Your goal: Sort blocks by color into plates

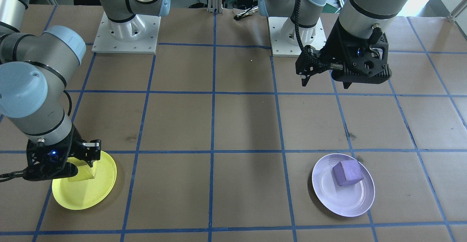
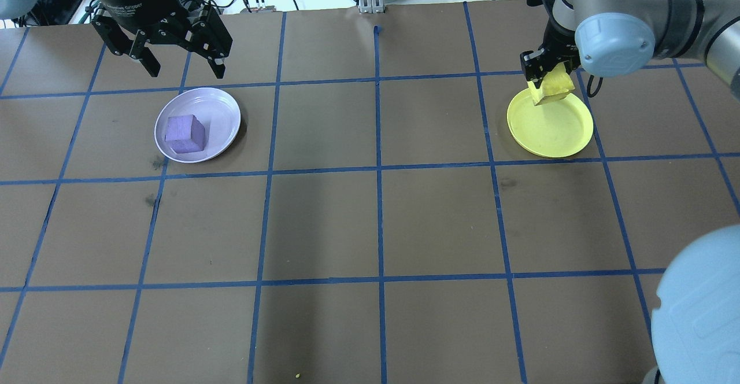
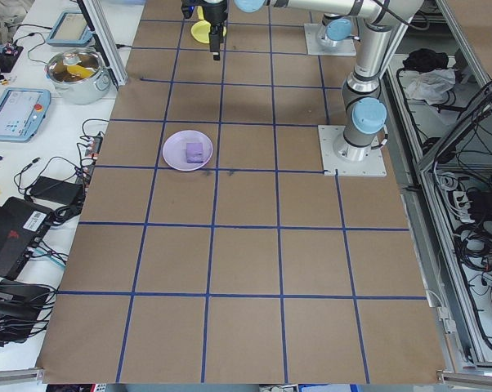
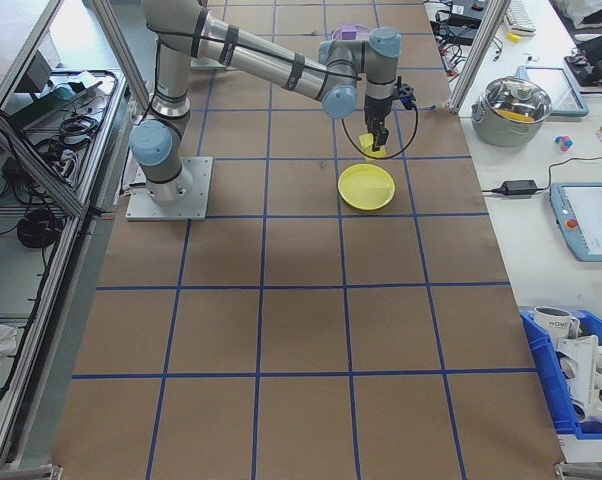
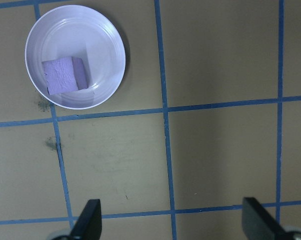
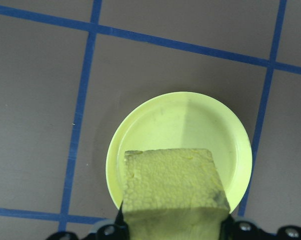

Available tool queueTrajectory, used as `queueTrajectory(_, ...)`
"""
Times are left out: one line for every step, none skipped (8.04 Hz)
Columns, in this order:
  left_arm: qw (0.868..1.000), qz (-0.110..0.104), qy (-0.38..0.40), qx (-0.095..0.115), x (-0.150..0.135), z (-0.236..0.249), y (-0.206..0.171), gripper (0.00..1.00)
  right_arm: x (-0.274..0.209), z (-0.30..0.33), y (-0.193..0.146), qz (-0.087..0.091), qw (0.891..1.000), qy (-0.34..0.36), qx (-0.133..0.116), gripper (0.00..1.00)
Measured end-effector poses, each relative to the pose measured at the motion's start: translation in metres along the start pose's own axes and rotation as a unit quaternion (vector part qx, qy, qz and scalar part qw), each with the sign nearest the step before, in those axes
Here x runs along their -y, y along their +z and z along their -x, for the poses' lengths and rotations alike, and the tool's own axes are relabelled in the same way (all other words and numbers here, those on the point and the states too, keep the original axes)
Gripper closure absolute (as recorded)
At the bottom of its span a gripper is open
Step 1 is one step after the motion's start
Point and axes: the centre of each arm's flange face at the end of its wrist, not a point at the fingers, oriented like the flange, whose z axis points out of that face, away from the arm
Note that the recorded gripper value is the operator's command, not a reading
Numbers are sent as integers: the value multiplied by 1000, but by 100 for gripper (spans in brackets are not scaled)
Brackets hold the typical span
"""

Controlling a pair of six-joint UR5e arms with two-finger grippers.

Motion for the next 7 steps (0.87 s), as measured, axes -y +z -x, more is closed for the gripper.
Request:
queueTrajectory(1000, 0, 0, 0, 0, 0, 0, 0, 3, -10, 17, 10, 1000, -4, -12, 100)
queueTrajectory(1000, 1, 0, 0, 0, 0, 1, 0, 6, -16, 35, 18, 1000, -7, -24, 89)
queueTrajectory(1000, 0, 0, 0, 0, 0, 0, 0, 9, -18, 52, 29, 999, -9, -31, 18)
queueTrajectory(1000, 2, 0, 0, 0, 0, 2, 0, 10, -18, 66, 38, 999, -10, -33, 6)
queueTrajectory(1000, 4, 1, -1, 2, -1, 4, 0, 11, -18, 74, 43, 998, -10, -33, 0)
queueTrajectory(1000, 6, 0, -2, 4, -1, 7, 0, 12, -18, 79, 45, 998, -9, -33, 0)
queueTrajectory(1000, 6, 0, -3, 5, -1, 8, 0, 12, -18, 79, 45, 998, -9, -34, 0)
